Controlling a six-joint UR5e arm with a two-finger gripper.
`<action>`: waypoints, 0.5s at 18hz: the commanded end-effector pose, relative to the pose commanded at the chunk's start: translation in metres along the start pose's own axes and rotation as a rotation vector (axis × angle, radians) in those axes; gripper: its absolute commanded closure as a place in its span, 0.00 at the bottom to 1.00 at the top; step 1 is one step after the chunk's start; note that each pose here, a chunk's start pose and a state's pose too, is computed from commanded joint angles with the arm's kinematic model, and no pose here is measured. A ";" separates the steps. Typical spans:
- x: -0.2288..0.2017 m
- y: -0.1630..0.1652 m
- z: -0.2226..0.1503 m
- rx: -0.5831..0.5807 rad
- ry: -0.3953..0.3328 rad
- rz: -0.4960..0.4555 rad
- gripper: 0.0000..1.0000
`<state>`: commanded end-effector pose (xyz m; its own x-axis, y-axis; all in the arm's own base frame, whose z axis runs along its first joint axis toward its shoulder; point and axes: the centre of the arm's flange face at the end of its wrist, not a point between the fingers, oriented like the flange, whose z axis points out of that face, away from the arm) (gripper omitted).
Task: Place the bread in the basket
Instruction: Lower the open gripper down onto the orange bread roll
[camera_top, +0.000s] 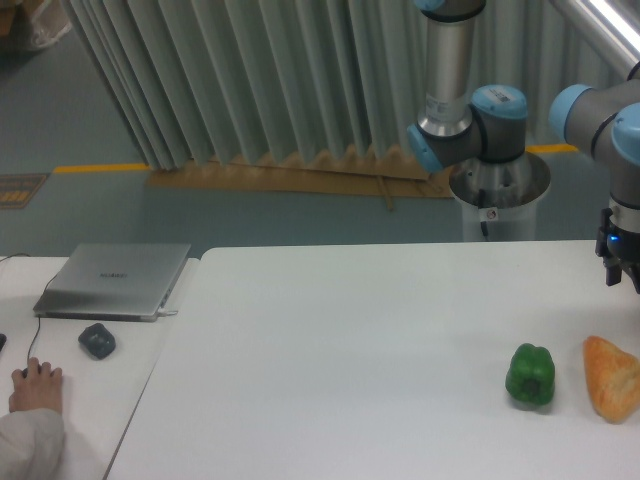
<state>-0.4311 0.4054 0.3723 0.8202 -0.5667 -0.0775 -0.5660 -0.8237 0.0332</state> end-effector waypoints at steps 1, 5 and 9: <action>0.001 -0.001 0.001 -0.001 0.002 -0.011 0.00; 0.001 -0.008 0.005 0.003 0.004 -0.162 0.00; 0.001 -0.022 0.014 0.000 0.010 -0.302 0.00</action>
<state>-0.4190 0.4228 0.3577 0.9522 -0.2962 -0.0742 -0.2963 -0.9550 0.0099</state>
